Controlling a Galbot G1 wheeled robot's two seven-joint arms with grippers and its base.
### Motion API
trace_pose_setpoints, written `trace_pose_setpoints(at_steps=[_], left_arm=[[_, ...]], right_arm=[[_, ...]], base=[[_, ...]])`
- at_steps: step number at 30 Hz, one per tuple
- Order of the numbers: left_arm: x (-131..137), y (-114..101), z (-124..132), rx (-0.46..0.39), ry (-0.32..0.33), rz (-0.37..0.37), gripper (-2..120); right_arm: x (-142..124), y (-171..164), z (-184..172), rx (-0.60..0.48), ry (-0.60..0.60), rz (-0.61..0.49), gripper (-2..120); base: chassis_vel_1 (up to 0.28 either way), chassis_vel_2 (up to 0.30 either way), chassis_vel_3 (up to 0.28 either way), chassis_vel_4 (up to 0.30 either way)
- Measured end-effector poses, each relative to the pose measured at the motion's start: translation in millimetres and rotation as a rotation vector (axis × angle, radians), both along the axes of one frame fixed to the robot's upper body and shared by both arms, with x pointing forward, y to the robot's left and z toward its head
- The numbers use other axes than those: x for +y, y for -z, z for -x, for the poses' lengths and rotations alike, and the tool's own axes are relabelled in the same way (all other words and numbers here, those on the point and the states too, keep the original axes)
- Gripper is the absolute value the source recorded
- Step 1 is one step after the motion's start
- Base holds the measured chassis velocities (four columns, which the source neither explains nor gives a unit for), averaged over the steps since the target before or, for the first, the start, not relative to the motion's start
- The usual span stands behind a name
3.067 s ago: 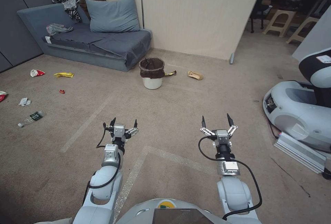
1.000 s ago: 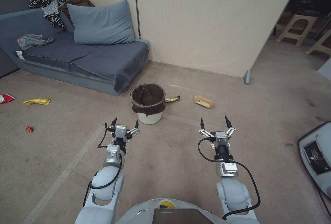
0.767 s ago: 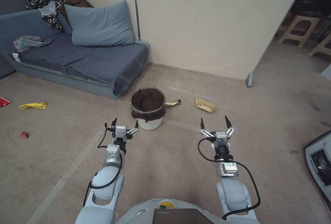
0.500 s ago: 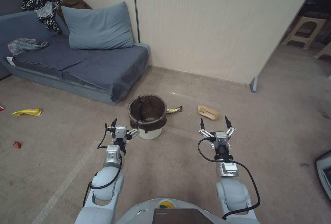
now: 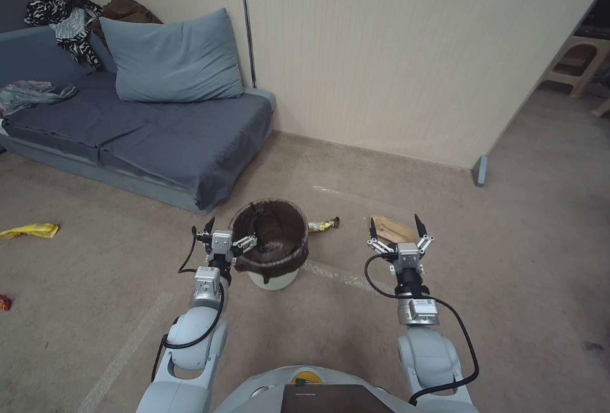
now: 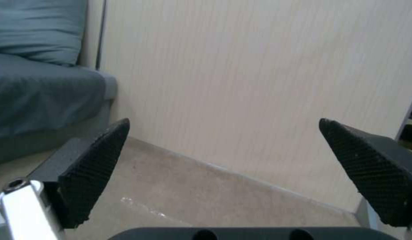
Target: Pick up the trash bin, then pick up the garbage from the floor and place it into the trash bin.
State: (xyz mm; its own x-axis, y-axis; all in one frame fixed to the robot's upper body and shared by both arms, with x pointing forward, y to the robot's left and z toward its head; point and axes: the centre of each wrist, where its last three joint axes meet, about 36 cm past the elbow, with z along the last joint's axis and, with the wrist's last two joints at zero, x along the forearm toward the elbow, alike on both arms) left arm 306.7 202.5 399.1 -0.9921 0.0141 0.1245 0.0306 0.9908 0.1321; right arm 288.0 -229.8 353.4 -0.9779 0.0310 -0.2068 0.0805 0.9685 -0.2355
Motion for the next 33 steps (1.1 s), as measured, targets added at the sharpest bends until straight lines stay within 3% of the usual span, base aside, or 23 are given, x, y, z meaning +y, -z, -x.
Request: trace_pose_setpoints(at_steps=[13, 17, 19, 20, 23, 24, 26, 33], left_arm=[[-0.5, 1.0, -0.2, 0.005, -0.003, 0.0, 100], [-1.1, -2.0, -0.1, 0.023, -0.041, 0.005, 100], [-2.1, -8.9, 0.3, 0.067, -0.113, 0.017, 100], [-2.1, -8.9, 0.3, 0.067, -0.113, 0.017, 100], [-3.2, -23.0, 0.7, 0.214, -0.191, 0.058, 100], [-3.2, -23.0, 0.7, 0.214, -0.191, 0.058, 100], [-1.8, -29.4, -0.5, 0.309, -0.209, 0.078, 100], [1.9, -36.2, -5.1, 0.412, -0.212, 0.124, 100]], right_arm=[[2.9, 3.5, -3.2, -0.022, 0.03, -0.006, 100], [2.9, 4.0, -3.1, -0.023, 0.029, 0.0, 100], [2.7, 5.4, -3.1, -0.021, 0.026, 0.021, 100], [2.7, 5.4, -3.1, -0.021, 0.026, 0.021, 100], [2.4, 6.0, -3.0, -0.022, 0.024, 0.039, 100], [2.4, 6.0, -3.0, -0.022, 0.024, 0.039, 100], [2.4, 6.1, -3.0, -0.022, 0.024, 0.04, 100], [2.3, 6.6, -2.9, -0.021, 0.024, 0.041, 100]], base=[[-0.073, 0.068, 0.073, -0.082], [0.013, -0.01, -0.007, 0.007], [0.0, 0.0, 0.0, 0.0], [0.0, 0.0, 0.0, 0.0], [0.0, 0.0, 0.0, 0.0], [0.0, 0.0, 0.0, 0.0], [0.0, 0.0, 0.0, 0.0], [0.0, 0.0, 0.0, 0.0]])
